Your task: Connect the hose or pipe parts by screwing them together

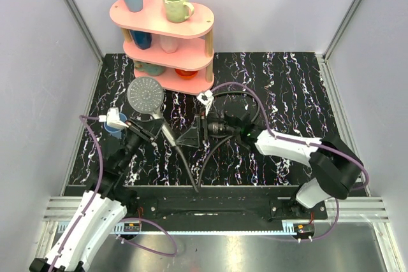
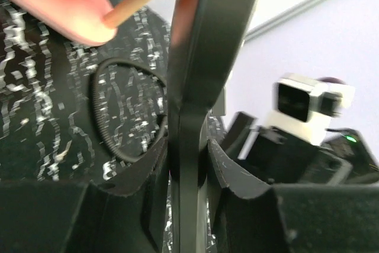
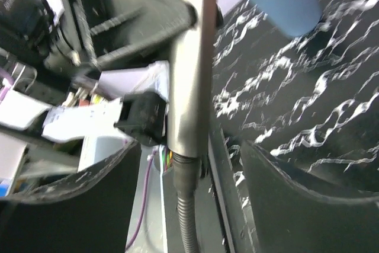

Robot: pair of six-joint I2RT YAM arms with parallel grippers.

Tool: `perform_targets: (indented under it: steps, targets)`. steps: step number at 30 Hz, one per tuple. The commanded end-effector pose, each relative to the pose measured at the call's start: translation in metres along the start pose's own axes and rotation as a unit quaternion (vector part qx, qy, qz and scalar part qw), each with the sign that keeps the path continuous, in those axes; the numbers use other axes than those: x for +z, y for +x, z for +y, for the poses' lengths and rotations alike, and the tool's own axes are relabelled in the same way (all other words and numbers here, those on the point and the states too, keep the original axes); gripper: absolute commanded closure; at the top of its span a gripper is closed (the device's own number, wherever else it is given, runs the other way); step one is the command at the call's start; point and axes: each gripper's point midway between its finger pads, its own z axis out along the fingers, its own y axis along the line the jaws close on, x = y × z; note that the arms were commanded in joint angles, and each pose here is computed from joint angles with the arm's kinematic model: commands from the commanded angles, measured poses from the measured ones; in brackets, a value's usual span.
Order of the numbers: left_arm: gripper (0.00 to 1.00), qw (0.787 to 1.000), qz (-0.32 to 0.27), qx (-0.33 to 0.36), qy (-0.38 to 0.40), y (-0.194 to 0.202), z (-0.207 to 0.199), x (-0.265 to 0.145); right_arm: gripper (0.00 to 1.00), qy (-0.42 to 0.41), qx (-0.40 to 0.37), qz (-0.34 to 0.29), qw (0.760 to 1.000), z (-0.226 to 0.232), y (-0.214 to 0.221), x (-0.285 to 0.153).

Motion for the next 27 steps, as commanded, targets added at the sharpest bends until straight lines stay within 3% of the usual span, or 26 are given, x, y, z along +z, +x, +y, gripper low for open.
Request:
perform_targets:
  steps: [1, 3, 4, 5, 6, 8, 16, 21, 25, 26, 27]
  targets:
    - [1.00, 0.995, -0.048, -0.001, -0.085, -0.034, 0.005, -0.003, 0.21, 0.077, -0.036, -0.073, 0.994, -0.001, -0.037, -0.014]
    - [1.00, 0.993, -0.038, 0.002, -0.116, -0.032, 0.015, -0.003, 0.19, 0.126, -0.074, -0.089, 0.985, 0.003, -0.047, -0.012]
    - [1.00, 0.992, -0.045, 0.004, -0.120, -0.038, 0.011, -0.003, 0.18, 0.168, -0.079, -0.061, 0.981, -0.005, -0.033, -0.013]
    - [1.00, 0.990, -0.037, 0.005, -0.138, -0.036, 0.017, -0.002, 0.18, 0.231, -0.115, -0.076, 0.963, -0.016, -0.041, -0.017]
    - [1.00, 0.989, -0.036, 0.007, -0.145, -0.037, 0.017, -0.002, 0.18, 0.239, -0.133, -0.070, 0.959, 0.001, -0.039, -0.006]
    - [1.00, 0.986, -0.036, 0.010, -0.165, -0.041, 0.019, -0.001, 0.18, 0.308, -0.153, -0.060, 0.937, -0.009, -0.034, -0.011]
    - [1.00, 0.976, -0.021, 0.011, -0.218, -0.047, 0.024, 0.001, 0.20, 0.401, -0.237, 0.000, 0.885, -0.001, 0.006, 0.023]
    - [1.00, 0.973, -0.021, 0.009, -0.230, -0.047, 0.027, 0.000, 0.23, 0.471, -0.296, 0.032, 0.830, -0.015, 0.017, 0.040]
    - [1.00, 0.971, -0.016, 0.004, -0.238, -0.045, 0.030, -0.003, 0.36, 0.500, -0.328, 0.035, 0.801, -0.017, 0.019, 0.048]
    - [1.00, 0.971, -0.015, 0.001, -0.239, -0.044, 0.030, -0.004, 0.47, 0.507, -0.332, 0.026, 0.795, -0.015, 0.015, 0.049]
    - [1.00, 0.970, -0.013, -0.002, -0.243, -0.042, 0.032, -0.004, 0.52, 0.509, -0.335, 0.027, 0.792, -0.015, 0.018, 0.051]
